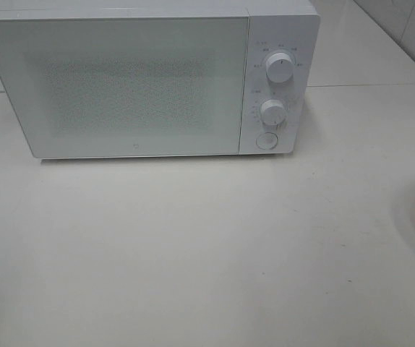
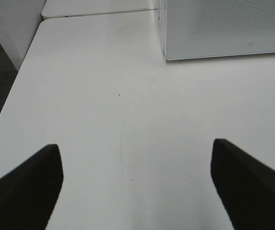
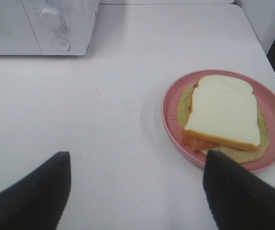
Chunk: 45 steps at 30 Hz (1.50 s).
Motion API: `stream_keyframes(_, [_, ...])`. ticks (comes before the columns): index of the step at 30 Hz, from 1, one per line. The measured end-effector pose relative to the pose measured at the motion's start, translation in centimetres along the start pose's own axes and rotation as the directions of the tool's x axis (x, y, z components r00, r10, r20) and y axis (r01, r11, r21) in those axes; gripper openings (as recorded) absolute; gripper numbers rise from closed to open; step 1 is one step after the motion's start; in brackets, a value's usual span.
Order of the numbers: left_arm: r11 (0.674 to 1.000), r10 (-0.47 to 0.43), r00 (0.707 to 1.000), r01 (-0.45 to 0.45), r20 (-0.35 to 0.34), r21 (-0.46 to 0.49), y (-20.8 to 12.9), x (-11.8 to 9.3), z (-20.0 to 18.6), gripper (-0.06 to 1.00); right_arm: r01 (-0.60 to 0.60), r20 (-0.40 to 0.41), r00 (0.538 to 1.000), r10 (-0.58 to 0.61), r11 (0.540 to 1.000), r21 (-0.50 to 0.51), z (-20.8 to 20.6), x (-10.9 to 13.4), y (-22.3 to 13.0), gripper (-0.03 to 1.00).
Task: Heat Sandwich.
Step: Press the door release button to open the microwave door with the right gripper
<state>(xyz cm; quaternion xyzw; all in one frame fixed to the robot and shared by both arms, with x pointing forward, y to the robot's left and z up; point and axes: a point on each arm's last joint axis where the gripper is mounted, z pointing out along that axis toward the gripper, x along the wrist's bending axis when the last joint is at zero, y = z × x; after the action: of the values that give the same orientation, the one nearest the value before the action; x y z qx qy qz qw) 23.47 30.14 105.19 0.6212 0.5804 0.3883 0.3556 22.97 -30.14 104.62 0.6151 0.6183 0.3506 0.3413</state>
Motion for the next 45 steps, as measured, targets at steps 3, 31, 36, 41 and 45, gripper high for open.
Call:
stream_keyframes(3, [1.0,0.0,1.0,0.0,0.0,0.0,0.0,0.0,0.0,0.77,0.0,0.0,1.0,0.0,1.0,0.0,0.0,0.0,0.0,0.74])
stream_keyframes(31, [1.0,0.0,1.0,0.0,-0.001,0.0,0.0,0.0,0.0,0.77,0.0,0.0,1.0,0.0,1.0,0.0,0.0,0.0,0.0,0.74])
stream_keyframes(36, [1.0,0.0,1.0,0.0,-0.001,0.0,0.0,0.0,0.0,0.77,0.0,0.0,1.0,0.0,1.0,0.0,0.0,0.0,0.0,0.74])
stream_keyframes(41, [1.0,0.0,1.0,0.0,-0.001,0.0,0.0,0.0,0.0,0.77,0.0,0.0,1.0,0.0,1.0,0.0,0.0,0.0,0.0,0.74])
stream_keyframes(45, [1.0,0.0,1.0,0.0,-0.001,0.0,0.0,0.0,0.0,0.77,0.0,0.0,1.0,0.0,1.0,0.0,0.0,0.0,0.0,0.74])
